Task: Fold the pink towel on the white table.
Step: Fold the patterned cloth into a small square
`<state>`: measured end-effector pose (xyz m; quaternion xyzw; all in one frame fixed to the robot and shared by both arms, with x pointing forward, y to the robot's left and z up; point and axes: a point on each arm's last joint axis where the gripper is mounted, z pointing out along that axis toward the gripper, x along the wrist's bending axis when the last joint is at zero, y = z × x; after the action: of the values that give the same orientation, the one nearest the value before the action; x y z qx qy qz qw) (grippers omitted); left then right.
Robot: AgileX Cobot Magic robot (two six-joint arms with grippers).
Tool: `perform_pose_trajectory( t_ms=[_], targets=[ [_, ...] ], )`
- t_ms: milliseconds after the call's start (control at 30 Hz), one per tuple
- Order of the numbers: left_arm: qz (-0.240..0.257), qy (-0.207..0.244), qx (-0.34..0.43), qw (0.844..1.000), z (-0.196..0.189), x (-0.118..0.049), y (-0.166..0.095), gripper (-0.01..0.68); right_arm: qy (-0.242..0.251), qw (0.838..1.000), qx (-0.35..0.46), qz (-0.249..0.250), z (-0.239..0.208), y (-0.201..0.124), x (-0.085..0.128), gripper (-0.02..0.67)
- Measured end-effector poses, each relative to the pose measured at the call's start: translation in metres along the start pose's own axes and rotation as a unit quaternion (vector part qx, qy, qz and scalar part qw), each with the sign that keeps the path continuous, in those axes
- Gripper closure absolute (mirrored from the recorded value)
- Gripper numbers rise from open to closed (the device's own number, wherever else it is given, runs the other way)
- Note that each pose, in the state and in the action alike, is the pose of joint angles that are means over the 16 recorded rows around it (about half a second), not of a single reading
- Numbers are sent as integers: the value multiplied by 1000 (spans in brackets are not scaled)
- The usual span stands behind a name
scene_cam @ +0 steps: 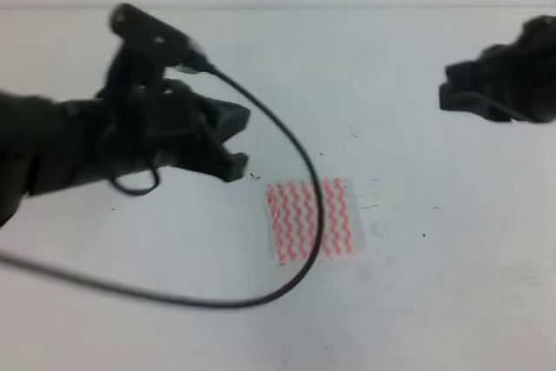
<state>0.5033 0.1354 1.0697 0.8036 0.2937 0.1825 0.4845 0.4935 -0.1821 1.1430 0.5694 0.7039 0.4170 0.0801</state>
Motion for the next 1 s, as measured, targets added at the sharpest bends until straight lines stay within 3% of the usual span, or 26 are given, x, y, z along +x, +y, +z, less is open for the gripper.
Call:
perform_pose_trajectory(
  t_ms=[233,567,800,1000],
  targets=[
    [-19,82,-58,995,-65,-16,-21,673,5,998,-60,-3,-39,-41,-1,651],
    [-72,158,-140,975,-139,-42,-80,673,-2,989,-146,-32,-71,-104,-14,651],
    [-103,182,-202,957,-168,-57,-130,673,-10,979,-201,-39,-73,-144,-28,651],
    [-117,220,-249,936,-180,-61,-167,673,-17,967,-251,-33,-71,-168,-39,651]
  ],
)
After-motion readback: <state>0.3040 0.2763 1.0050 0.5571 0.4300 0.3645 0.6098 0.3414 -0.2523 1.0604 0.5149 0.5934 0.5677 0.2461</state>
